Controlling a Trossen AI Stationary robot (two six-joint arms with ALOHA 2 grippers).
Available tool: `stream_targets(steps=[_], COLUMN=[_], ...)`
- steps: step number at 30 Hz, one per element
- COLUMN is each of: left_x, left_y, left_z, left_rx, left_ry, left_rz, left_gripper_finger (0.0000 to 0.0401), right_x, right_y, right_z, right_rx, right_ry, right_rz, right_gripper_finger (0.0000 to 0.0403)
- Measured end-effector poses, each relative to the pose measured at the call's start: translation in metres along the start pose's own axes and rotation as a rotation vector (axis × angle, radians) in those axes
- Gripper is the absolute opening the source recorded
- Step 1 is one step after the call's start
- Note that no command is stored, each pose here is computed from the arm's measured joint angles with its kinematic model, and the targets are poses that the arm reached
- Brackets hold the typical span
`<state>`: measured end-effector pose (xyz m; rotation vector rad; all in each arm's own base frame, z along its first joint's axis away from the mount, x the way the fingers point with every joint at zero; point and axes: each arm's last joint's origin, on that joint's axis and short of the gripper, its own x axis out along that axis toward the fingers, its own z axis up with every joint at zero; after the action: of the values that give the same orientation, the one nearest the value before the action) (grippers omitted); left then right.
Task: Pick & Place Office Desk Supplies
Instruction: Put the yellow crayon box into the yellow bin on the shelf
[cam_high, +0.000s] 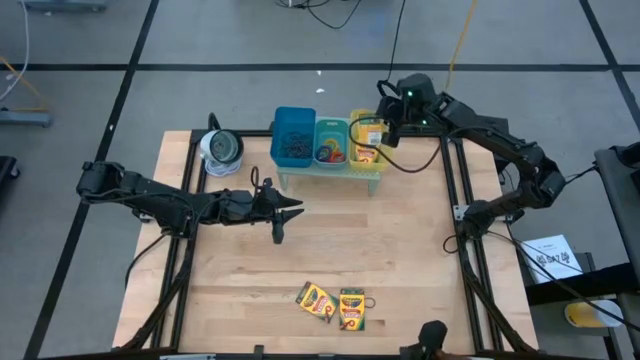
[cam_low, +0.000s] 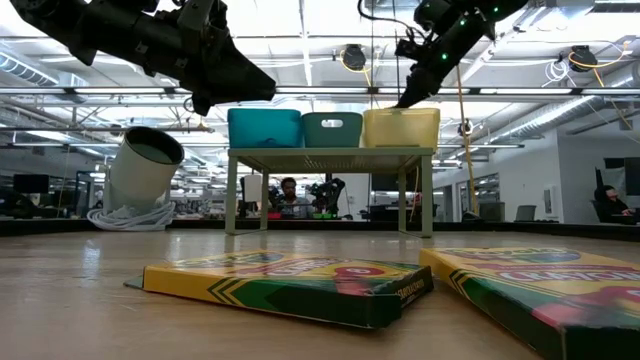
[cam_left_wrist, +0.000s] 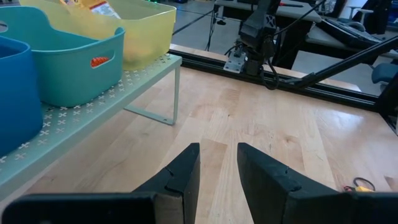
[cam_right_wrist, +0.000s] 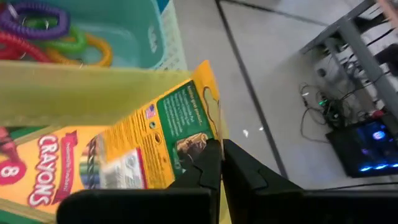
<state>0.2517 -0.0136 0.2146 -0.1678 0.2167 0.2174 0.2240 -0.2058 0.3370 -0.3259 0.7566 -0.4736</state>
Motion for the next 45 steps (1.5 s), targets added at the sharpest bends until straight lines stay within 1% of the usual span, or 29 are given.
stream_targets(steps=[7, 13, 19, 25, 33, 41, 45], left_x=[0.000, 0.000, 0.000, 0.000, 0.000, 0.000, 0.000], left_y=[0.000, 0.000, 0.000, 0.000, 0.000, 0.000, 0.000], left_z=[0.000, 0.000, 0.000, 0.000, 0.000, 0.000, 0.000], left_rx=[0.000, 0.000, 0.000, 0.000, 0.000, 0.000, 0.000], left_ry=[0.000, 0.000, 0.000, 0.000, 0.000, 0.000, 0.000], left_rz=[0.000, 0.000, 0.000, 0.000, 0.000, 0.000, 0.000], left_gripper_finger=[0.0118, 0.0118, 0.0118, 0.0118, 0.0118, 0.0118, 0.0118], right_x=[-0.018, -0.020, -0.017, -0.014, -0.014, -0.014, -0.014], right_y=[-0.004, 0.005, 0.021, 0.030, 0.033, 0.036, 0.036], right_z=[0.007, 0.007, 0.010, 0.011, 0.008, 0.003, 0.002], right_rx=[-0.003, 0.054, 0.030, 0.026, 0.063, 0.064, 0.055], right_ry=[-0.076, -0.043, -0.038, -0.041, -0.017, 0.040, 0.043], right_rz=[-0.053, 0.003, 0.056, 0.081, 0.098, 0.130, 0.132], right_gripper_finger=[0.0000, 0.0000, 0.0000, 0.0000, 0.0000, 0.0000, 0.0000])
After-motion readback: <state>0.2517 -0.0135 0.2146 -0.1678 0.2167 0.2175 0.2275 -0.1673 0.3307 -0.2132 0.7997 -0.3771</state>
